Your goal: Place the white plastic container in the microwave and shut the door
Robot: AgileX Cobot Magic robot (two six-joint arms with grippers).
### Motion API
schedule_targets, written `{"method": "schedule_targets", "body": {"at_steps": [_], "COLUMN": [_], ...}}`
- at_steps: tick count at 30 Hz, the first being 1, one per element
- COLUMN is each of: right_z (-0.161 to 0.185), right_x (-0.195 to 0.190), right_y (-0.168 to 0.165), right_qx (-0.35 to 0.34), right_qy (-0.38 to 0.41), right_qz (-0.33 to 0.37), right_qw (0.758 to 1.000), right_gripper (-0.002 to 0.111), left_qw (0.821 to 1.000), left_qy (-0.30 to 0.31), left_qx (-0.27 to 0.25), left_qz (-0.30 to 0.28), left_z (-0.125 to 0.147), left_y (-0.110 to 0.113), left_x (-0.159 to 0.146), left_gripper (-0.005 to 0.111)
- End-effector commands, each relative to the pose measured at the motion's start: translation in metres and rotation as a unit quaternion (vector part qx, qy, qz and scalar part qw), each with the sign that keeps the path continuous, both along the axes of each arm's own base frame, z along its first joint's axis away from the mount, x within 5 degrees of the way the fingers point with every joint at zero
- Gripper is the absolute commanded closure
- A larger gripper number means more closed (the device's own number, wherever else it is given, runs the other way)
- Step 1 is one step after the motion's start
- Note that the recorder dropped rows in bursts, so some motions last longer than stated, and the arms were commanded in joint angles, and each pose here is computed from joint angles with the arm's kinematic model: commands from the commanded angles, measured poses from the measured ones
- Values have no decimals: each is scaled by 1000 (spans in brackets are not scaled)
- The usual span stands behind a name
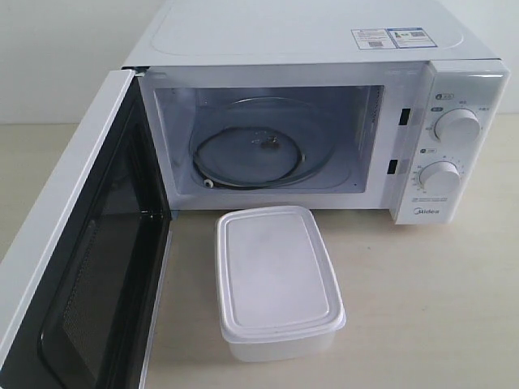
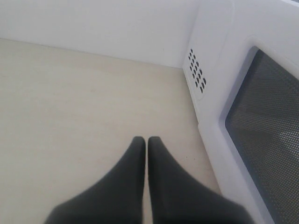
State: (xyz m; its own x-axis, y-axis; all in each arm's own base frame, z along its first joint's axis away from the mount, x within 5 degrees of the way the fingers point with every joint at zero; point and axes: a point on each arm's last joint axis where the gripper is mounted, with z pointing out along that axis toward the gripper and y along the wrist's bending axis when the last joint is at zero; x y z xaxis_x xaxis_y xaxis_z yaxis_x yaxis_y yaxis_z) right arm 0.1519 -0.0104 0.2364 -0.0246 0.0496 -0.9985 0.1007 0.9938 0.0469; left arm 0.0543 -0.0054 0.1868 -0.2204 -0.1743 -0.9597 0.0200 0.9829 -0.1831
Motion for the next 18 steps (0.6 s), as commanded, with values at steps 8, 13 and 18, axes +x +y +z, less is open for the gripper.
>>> {"method": "schedule_targets", "body": {"at_steps": [8, 13, 18], "right_z": [-30, -69, -92], "right_x": [32, 53, 59], "right_y": [21, 28, 35], "right_qx": [-61, -11, 44], "right_qy": [43, 77, 97], "right_qz": [128, 170, 205], "right_qw": [989, 982, 973], "right_gripper": [109, 109, 109], "left_qw": [1000, 1000, 1000], "left_qy": [-1, -1, -1], "left_qx": [-4, -4, -4], "left_qz": [1, 1, 1], "left_z": [-1, -1, -1], "left_y": [0, 0, 0], "left_x": [0, 0, 0], "left_gripper": [102, 102, 102]}}
